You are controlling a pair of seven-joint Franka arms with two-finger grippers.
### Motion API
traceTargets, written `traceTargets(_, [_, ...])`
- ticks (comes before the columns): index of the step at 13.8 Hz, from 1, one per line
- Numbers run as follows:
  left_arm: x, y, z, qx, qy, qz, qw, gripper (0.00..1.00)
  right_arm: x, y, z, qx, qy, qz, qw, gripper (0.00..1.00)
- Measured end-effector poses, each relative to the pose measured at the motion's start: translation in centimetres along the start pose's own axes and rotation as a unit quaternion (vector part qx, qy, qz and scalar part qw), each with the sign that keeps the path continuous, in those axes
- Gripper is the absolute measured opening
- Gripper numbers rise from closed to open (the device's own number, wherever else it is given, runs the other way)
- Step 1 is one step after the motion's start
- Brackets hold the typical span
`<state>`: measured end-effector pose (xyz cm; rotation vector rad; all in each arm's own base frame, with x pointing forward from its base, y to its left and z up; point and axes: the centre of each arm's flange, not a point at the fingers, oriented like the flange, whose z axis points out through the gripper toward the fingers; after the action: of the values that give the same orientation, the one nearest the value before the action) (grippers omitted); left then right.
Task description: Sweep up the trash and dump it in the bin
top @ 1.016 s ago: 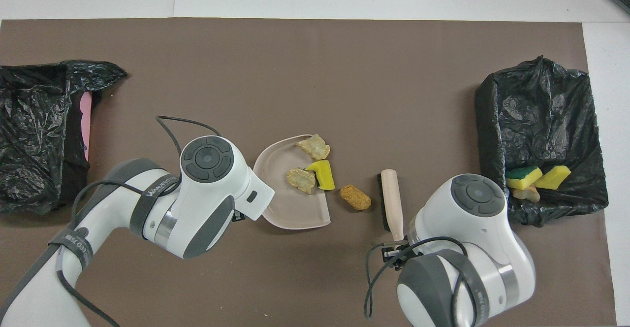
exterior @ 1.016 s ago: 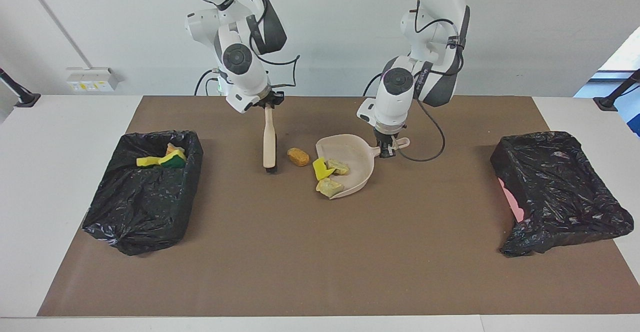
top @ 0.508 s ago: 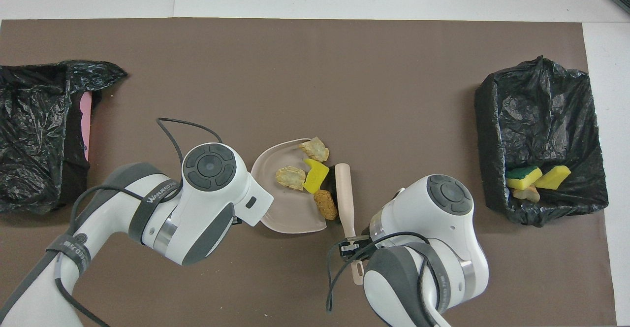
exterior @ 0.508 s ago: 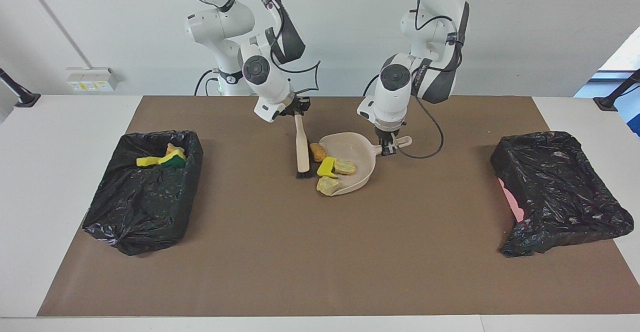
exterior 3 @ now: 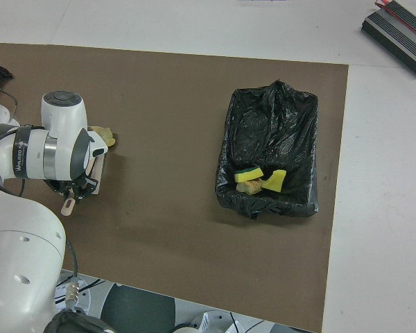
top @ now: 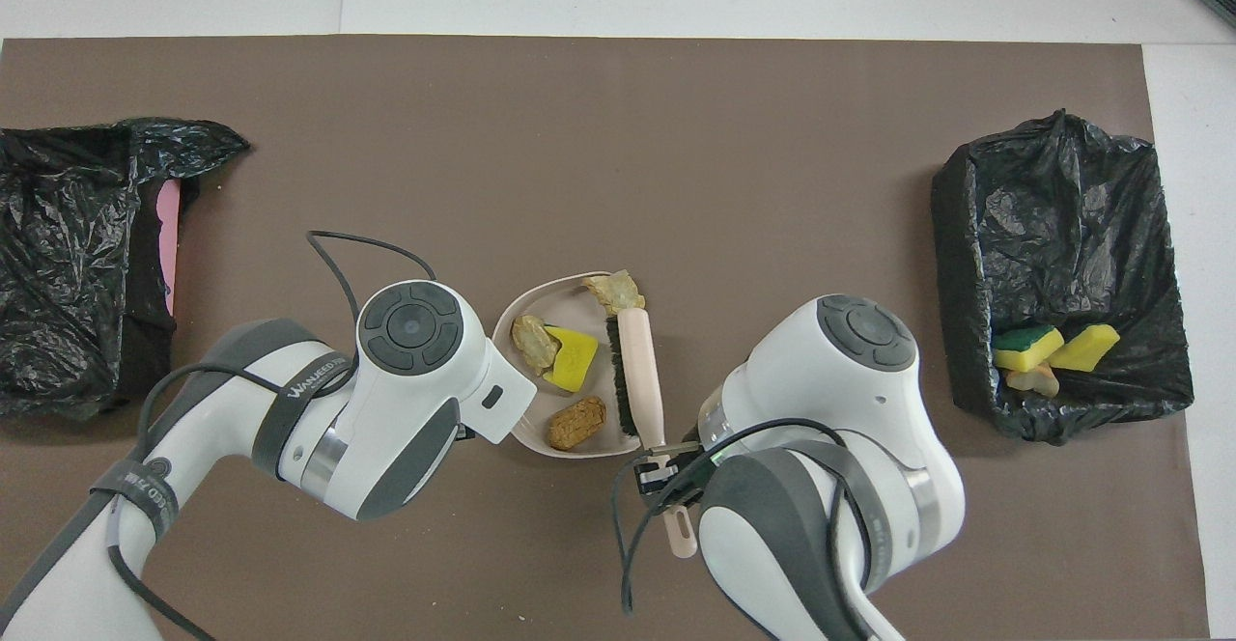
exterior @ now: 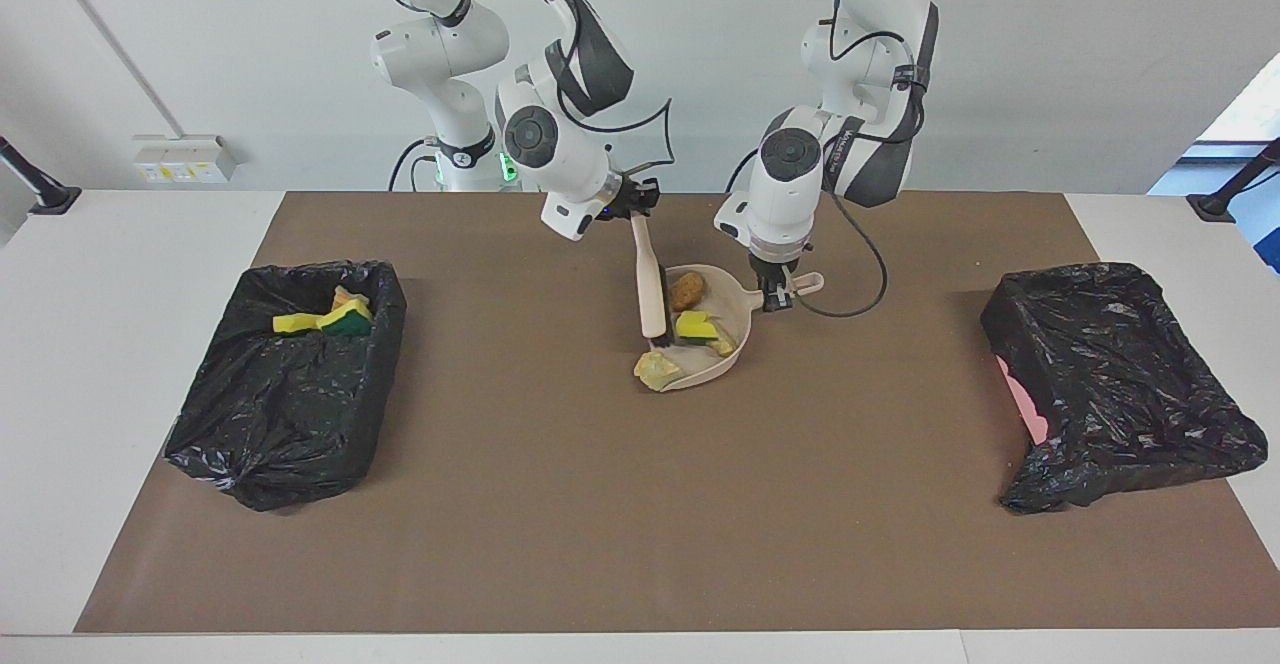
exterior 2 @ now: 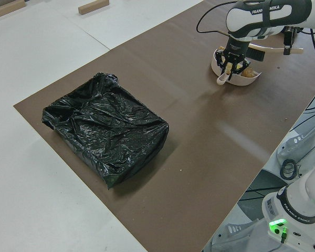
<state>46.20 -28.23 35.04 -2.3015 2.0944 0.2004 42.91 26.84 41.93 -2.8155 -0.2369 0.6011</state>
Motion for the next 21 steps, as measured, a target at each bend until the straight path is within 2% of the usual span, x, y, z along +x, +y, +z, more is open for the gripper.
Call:
traceTargets(1, [0.0,0.0,0.0,0.0,0.0,0.0,1.0,0.32,-0.3,0.8,-1.9,-0.049,0.011,-0.011,0.999,0.26])
traceTargets(2, [0.0,0.0,0.0,0.0,0.0,0.0,1.0,0.32,-0.3,1.1,-2.9,-0.079,0.02,-0.024,0.996,0.26])
traceTargets(5, [0.0,0.0,0.0,0.0,0.0,0.0,1.0,0.32,1.2,1.8,-3.5,-0.142,0.048,-0.079,0.986,0.26])
traceTargets(7, [0.0,0.0,0.0,0.0,0.0,0.0,1.0,0.32,3.7,1.7,-3.9,-0.159,0.067,-0.091,0.981,0.26])
traceTargets(11, [-0.1,0.0,0.1,0.0,0.0,-0.005,1.0,0.32,9.1,1.7,-0.6,-0.146,0.059,-0.09,0.983,0.26])
traceTargets(13, [-0.1,0.1,0.1,0.0,0.0,-0.007,1.0,0.32,9.9,1.3,1.8,-0.112,0.036,-0.079,0.99,0.26])
traceTargets(15, [-0.2,0.1,0.2,0.0,-0.001,-0.018,1.0,0.32,9.5,0.3,2.7,-0.054,0.017,-0.06,0.997,0.26])
traceTargets(16, [-0.2,0.2,0.2,0.0,-0.001,-0.022,1.0,0.32,9.0,0.0,2.8,-0.038,0.007,-0.052,0.998,0.26])
traceTargets(18, [-0.2,0.3,0.2,0.0,-0.001,-0.026,1.0,0.32,7.8,-0.5,2.2,-0.03,-0.011,-0.038,0.999,0.26])
traceTargets(21, [-0.3,0.3,0.2,0.0,-0.001,-0.027,1.0,0.32,6.2,0.2,-0.9,-0.024,-0.001,0.029,0.999,0.26])
